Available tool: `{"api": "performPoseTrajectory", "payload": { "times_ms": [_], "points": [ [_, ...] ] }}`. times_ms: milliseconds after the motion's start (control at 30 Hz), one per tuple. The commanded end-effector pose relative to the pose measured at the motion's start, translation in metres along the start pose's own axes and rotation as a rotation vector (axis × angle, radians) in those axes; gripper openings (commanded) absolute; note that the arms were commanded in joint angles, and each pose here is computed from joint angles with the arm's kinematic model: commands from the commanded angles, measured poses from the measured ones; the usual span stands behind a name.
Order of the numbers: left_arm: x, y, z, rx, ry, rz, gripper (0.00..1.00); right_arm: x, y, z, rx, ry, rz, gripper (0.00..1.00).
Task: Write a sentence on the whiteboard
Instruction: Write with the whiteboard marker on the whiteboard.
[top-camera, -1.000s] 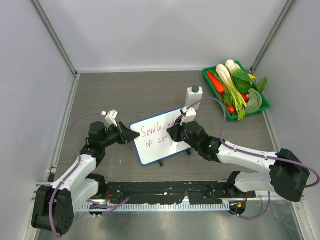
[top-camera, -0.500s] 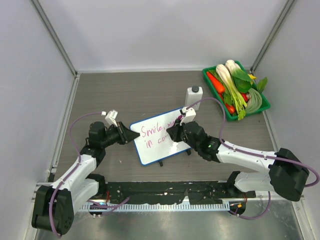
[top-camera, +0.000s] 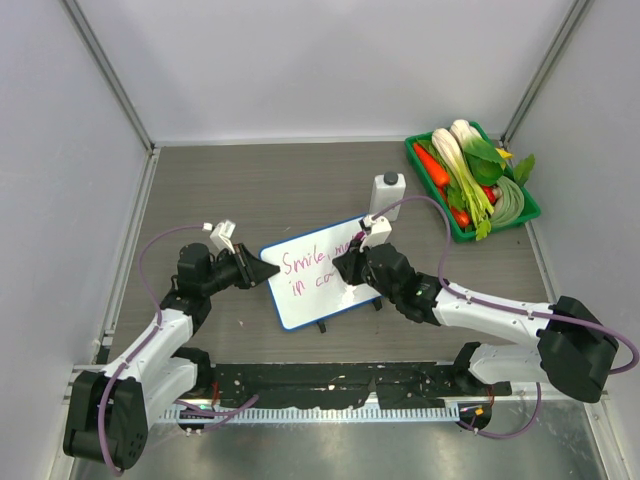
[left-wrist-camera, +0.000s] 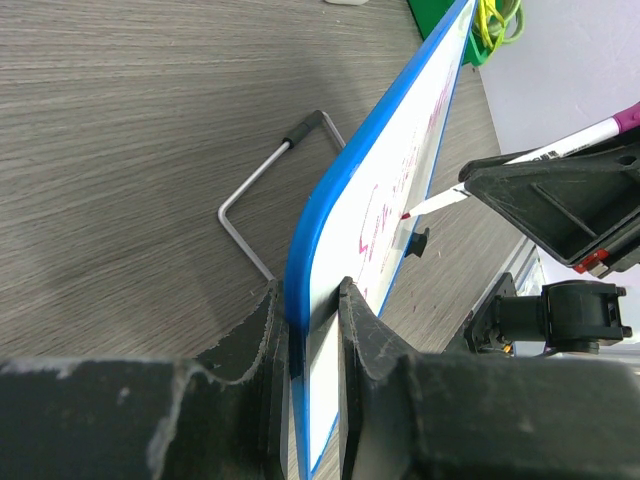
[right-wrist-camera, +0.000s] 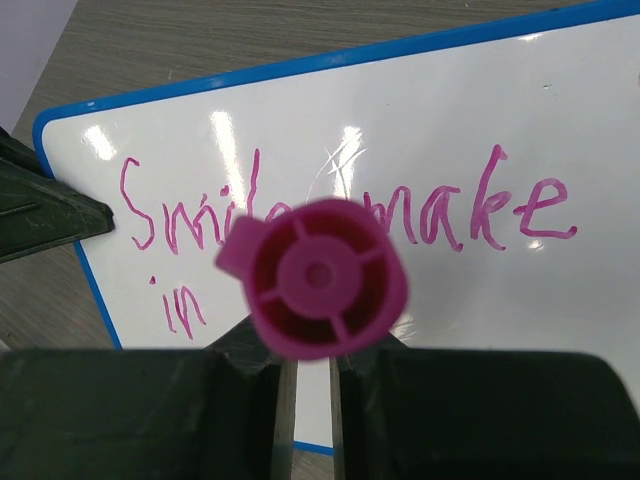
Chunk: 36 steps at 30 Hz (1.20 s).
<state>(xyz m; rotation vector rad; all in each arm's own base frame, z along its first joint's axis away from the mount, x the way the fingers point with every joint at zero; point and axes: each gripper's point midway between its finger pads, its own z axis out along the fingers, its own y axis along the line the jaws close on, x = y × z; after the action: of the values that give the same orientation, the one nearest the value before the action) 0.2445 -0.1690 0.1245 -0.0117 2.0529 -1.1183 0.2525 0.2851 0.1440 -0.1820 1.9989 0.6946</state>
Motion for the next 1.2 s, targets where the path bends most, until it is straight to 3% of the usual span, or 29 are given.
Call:
{"api": "performPoseTrajectory", "payload": {
  "times_ms": [0, 1167],
  "points": [
    [-0.006, 0.042, -0.002, -0.181, -0.053, 0.077, 0.00, 0.001, -0.002, 0.000, 0.004, -0.005, 0.002, 0.02],
    [-0.004, 0.042, -0.002, -0.180, -0.051, 0.077, 0.00, 0.010, -0.014, -0.008, 0.045, 0.040, -0.051, 0.01]
  ]
}}
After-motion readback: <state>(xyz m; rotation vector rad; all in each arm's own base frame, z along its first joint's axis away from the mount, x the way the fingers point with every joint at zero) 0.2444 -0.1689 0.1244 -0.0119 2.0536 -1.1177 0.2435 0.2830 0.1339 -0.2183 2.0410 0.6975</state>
